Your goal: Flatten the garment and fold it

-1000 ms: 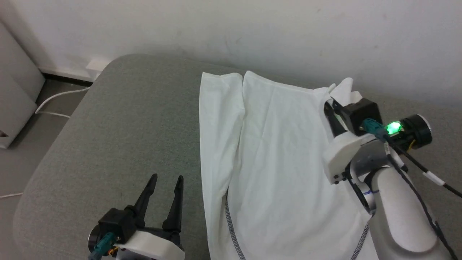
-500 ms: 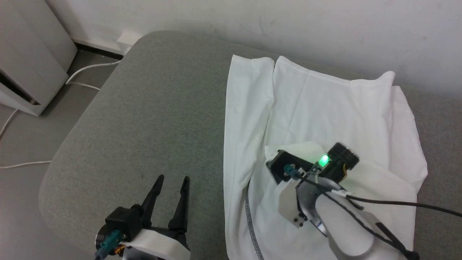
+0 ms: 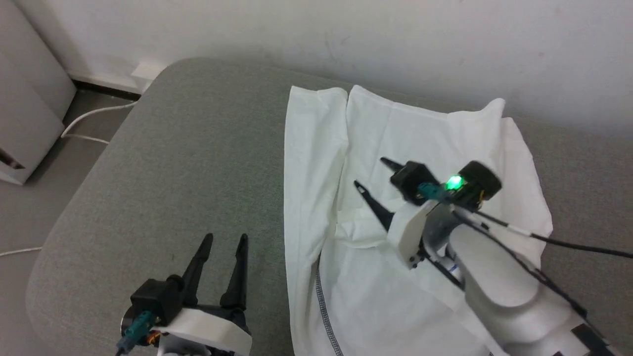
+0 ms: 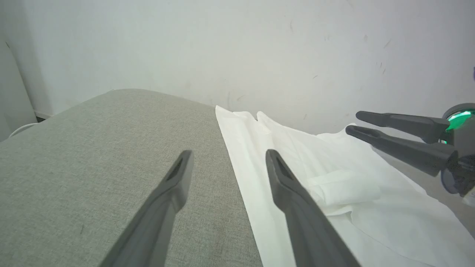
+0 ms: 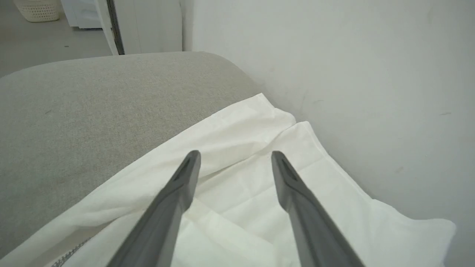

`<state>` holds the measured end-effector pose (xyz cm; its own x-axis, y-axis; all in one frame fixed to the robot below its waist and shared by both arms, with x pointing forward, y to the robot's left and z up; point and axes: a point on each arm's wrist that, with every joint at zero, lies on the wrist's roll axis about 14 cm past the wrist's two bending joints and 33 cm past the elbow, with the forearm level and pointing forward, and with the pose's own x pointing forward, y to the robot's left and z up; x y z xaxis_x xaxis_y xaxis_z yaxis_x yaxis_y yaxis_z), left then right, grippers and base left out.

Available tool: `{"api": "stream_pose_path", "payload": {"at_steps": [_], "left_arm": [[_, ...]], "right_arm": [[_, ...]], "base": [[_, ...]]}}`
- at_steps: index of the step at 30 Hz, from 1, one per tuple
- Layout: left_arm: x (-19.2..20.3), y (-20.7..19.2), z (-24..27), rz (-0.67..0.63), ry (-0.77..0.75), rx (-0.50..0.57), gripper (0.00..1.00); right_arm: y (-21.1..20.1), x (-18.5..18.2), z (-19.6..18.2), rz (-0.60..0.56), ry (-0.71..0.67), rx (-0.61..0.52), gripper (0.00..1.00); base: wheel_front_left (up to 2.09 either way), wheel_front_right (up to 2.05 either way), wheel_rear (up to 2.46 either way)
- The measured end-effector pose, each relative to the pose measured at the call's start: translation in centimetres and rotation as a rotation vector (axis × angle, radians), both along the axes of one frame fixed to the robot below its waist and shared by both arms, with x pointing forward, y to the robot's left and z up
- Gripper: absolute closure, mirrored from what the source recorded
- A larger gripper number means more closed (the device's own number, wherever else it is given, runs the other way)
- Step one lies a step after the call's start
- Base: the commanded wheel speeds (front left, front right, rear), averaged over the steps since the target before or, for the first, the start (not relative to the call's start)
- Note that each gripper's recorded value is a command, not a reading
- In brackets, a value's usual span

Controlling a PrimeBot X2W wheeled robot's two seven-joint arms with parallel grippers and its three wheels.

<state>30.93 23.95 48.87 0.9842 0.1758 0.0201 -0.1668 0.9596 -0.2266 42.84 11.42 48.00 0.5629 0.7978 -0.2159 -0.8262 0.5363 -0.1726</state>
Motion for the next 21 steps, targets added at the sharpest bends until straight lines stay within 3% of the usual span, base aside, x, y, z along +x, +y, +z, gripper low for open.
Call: {"api": "stream_pose_path", "payload": {"at_steps": [9,16,21], "left_arm": [[1.8,-0.6,2.6,-0.036,-0.092,0.002,0.0],[3.2,-1.4,3.2,-0.069,-0.111,0.001,0.0],[4.5,-2.5,2.4,-0.117,-0.086,0.01,0.0]], "right_arm": [[-15.1,7.5,8.4,-0.385,-0.235,0.171,0.0],[-26.3,4.6,7.5,-0.697,-0.252,0.274,0.0],[-28.9,0.5,5.7,-0.832,-0.2,0.337,0.0]], "base": [[0.0,0.0,0.0],[0.0,0.0,0.0],[0.0,0.0,0.0]]}}
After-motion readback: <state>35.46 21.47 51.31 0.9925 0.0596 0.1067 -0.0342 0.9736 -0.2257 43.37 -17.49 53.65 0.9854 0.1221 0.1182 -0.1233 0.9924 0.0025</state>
